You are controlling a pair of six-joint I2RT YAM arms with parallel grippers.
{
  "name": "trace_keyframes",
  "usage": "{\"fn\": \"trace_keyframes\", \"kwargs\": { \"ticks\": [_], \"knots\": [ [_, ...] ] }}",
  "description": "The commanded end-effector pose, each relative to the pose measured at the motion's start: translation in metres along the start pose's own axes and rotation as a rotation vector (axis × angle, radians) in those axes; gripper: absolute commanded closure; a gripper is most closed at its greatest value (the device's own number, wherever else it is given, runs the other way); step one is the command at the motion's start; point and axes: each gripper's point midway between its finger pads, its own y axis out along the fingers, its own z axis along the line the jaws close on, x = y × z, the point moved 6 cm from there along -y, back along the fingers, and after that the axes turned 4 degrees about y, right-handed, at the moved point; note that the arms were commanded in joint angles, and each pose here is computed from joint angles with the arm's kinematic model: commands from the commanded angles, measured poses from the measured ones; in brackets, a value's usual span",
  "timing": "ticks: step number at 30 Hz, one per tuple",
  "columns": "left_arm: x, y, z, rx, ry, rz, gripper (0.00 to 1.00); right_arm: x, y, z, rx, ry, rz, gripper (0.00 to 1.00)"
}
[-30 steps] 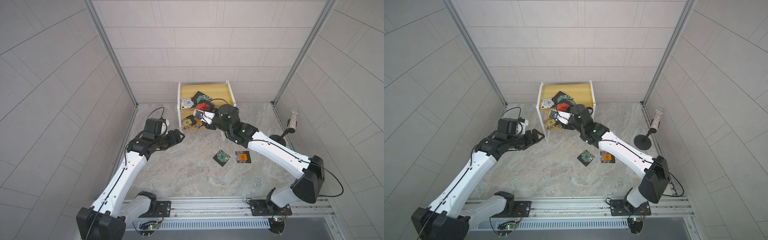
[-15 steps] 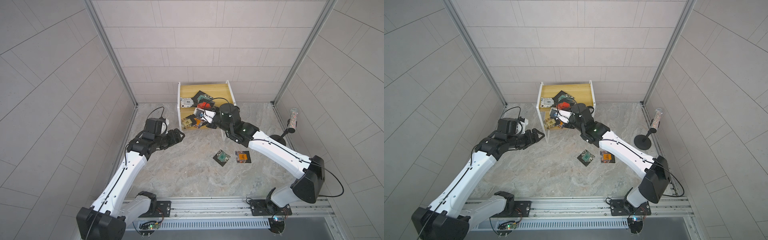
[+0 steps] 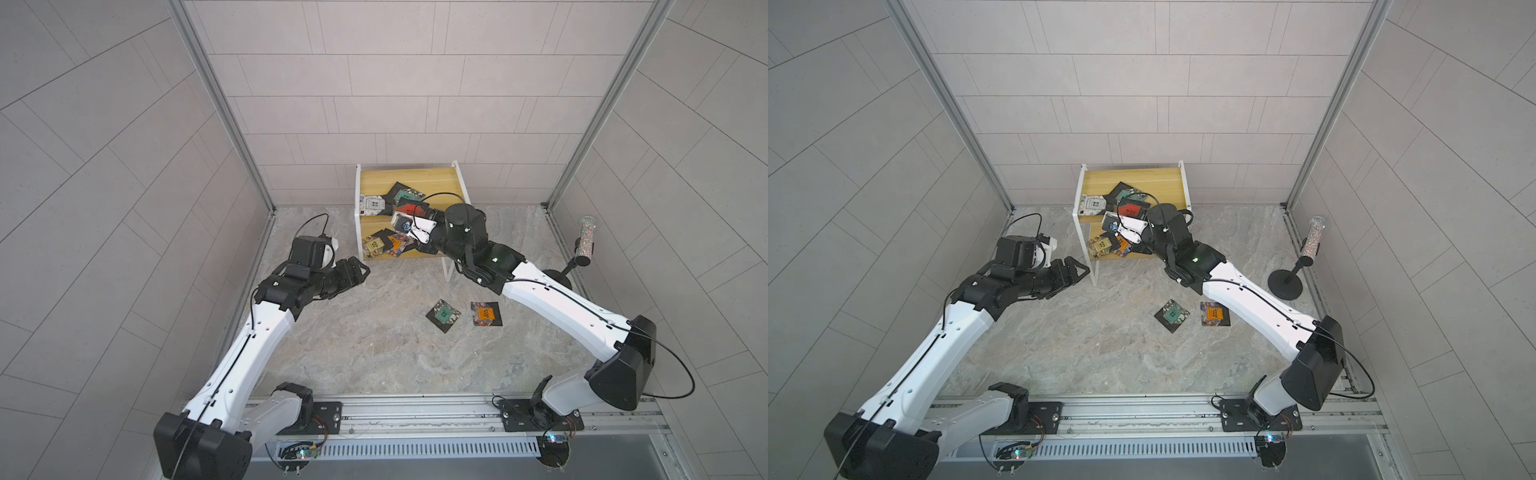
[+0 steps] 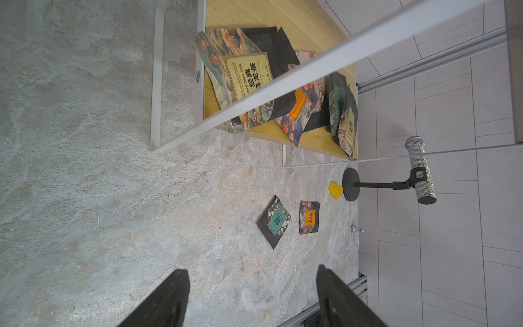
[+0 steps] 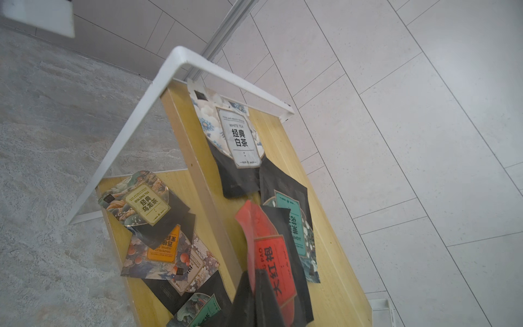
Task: Remove the tea bags from the shelf
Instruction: Pick up the tea bag from the shelf.
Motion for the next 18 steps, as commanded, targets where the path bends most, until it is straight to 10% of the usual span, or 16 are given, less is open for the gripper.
{"fn": "trace_keyframes", "kwargs": {
  "ticks": [1, 18],
  "knots": [
    [0.0, 0.0, 0.0, -0.004, 0.002, -0.011, 0.22, 0.016, -0.019, -0.024, -0.07, 0.013, -0.044, 0.96],
    [0.003, -0.004, -0.004, -0.013, 0.008, -0.027, 0.22, 0.031, -0.05, -0.047, -0.143, 0.009, -0.087, 1.0]
  ]
}}
